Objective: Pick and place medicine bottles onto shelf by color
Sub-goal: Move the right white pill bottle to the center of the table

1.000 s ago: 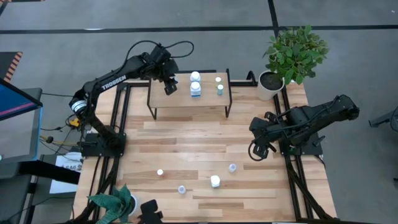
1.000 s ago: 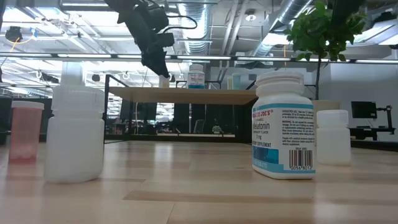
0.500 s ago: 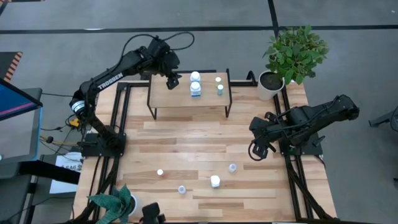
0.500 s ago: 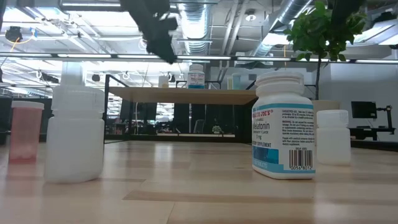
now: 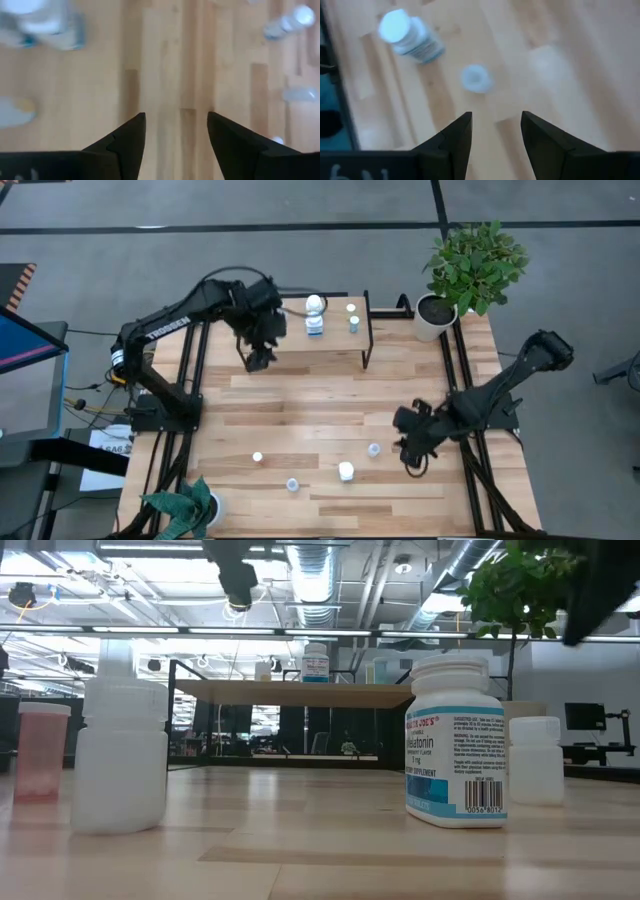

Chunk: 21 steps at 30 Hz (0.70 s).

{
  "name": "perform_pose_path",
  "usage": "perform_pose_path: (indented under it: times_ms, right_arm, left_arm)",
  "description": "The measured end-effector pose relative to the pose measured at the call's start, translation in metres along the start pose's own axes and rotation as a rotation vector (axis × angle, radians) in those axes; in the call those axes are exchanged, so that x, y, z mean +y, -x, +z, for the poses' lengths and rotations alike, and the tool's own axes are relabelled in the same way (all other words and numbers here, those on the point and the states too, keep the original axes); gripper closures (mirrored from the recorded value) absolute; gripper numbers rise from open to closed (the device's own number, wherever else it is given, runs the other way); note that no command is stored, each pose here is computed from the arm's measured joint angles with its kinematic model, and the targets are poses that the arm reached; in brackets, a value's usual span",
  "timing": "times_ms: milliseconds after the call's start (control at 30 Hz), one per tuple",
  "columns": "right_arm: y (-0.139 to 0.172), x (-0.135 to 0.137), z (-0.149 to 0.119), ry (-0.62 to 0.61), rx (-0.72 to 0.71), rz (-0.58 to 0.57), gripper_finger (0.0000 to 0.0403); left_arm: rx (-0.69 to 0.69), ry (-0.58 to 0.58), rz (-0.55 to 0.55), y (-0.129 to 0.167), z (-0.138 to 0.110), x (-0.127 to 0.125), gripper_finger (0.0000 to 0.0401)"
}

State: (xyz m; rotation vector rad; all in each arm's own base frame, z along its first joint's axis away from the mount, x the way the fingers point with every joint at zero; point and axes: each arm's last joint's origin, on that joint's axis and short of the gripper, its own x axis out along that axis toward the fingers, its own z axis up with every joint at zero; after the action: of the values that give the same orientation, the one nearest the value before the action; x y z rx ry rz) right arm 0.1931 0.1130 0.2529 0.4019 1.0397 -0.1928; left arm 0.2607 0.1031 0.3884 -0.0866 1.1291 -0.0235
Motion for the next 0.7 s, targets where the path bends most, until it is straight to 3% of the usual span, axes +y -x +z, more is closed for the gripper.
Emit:
perform_pose_path:
  times_ms: [133, 333, 533, 700]
  right_arm:
    - [-0.024, 0.002, -0.022, -0.046, -0.028, 0.079, 0.0212]
    - [-0.058, -0.004, -0.046, -0.155, -0.023, 0.081, 0.0219]
    - [-0.097, 0.005, -0.053, -0.129, 0.027, 0.031, 0.0245]
    - [-0.116, 0.013, -0.042, -0.144, 0.033, -0.022, 0.027]
  left_arm:
    - [0.034, -0.075, -0.041, 0.001, -0.001, -0.026, 0.0213]
    - [0.053, -0.131, -0.043, 0.0, 0.0, -0.045, 0.0218]
    - [0.094, -0.108, 0.013, -0.007, -0.002, -0.047, 0.0218]
    - [0.106, -0.104, 0.016, -0.012, -0.003, -0.046, 0.0218]
